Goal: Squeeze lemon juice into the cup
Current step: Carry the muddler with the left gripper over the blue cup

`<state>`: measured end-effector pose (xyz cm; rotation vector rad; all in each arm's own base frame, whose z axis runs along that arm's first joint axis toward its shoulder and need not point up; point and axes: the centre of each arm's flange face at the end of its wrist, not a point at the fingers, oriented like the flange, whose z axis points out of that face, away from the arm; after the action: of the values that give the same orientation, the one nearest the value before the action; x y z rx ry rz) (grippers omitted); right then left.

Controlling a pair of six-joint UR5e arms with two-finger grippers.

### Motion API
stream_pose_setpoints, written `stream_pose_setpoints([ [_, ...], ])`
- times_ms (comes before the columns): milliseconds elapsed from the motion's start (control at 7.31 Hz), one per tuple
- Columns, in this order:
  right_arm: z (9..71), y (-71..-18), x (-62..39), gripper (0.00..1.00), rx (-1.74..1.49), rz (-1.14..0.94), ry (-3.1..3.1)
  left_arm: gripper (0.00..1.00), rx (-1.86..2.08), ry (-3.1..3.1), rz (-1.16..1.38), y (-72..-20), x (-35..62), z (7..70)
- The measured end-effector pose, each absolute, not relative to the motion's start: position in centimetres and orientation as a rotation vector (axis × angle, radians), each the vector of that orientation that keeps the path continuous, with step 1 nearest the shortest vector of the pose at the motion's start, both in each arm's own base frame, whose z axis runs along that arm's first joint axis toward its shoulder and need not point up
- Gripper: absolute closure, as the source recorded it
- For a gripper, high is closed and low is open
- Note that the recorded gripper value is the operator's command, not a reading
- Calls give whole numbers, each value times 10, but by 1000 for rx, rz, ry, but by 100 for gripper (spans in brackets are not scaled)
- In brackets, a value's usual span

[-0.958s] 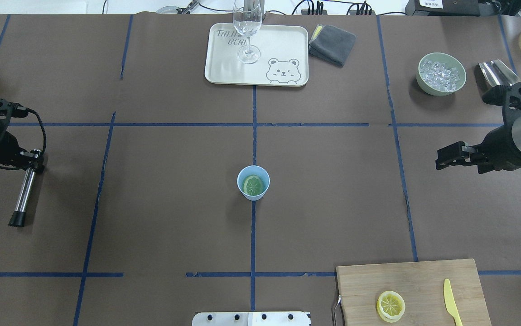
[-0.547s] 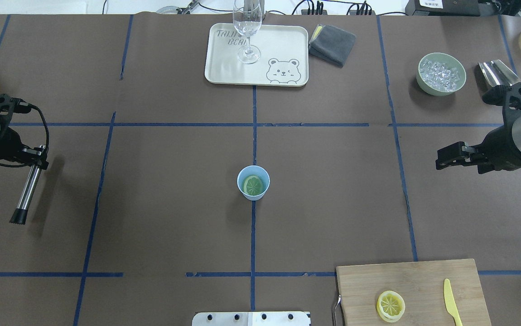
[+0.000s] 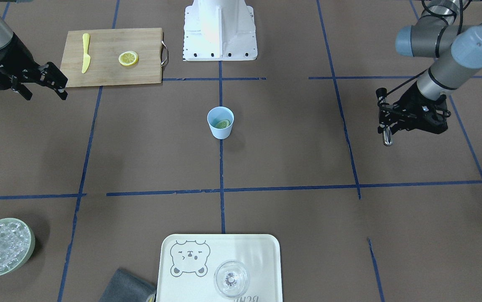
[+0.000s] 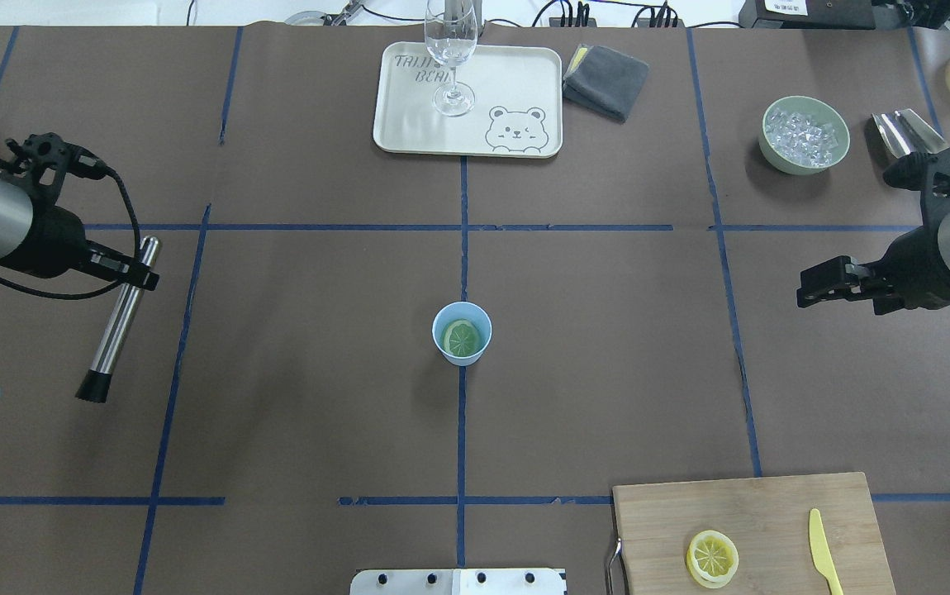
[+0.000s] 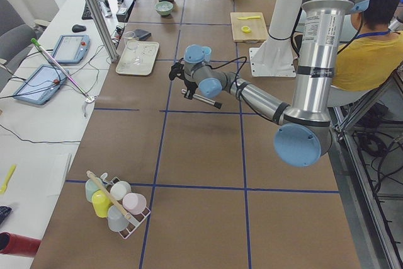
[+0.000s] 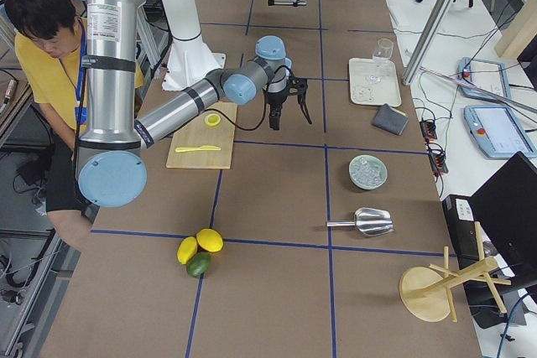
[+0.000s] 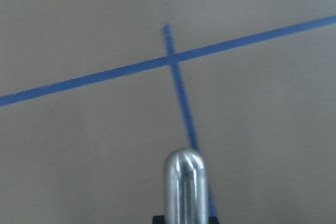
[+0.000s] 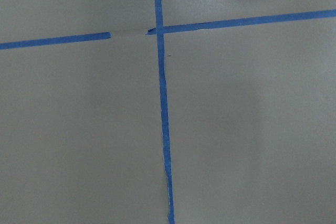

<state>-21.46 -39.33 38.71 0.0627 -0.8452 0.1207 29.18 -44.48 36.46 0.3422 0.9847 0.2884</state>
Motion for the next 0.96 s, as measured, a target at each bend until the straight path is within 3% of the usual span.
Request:
stream_pose_setpoints([
  [547, 390, -397, -209, 0, 67, 130, -840, 100, 693, 1160, 363, -392, 404, 161],
  [958, 395, -402, -204, 0, 70, 134, -832, 100, 1066, 1179, 117, -348, 464, 119],
])
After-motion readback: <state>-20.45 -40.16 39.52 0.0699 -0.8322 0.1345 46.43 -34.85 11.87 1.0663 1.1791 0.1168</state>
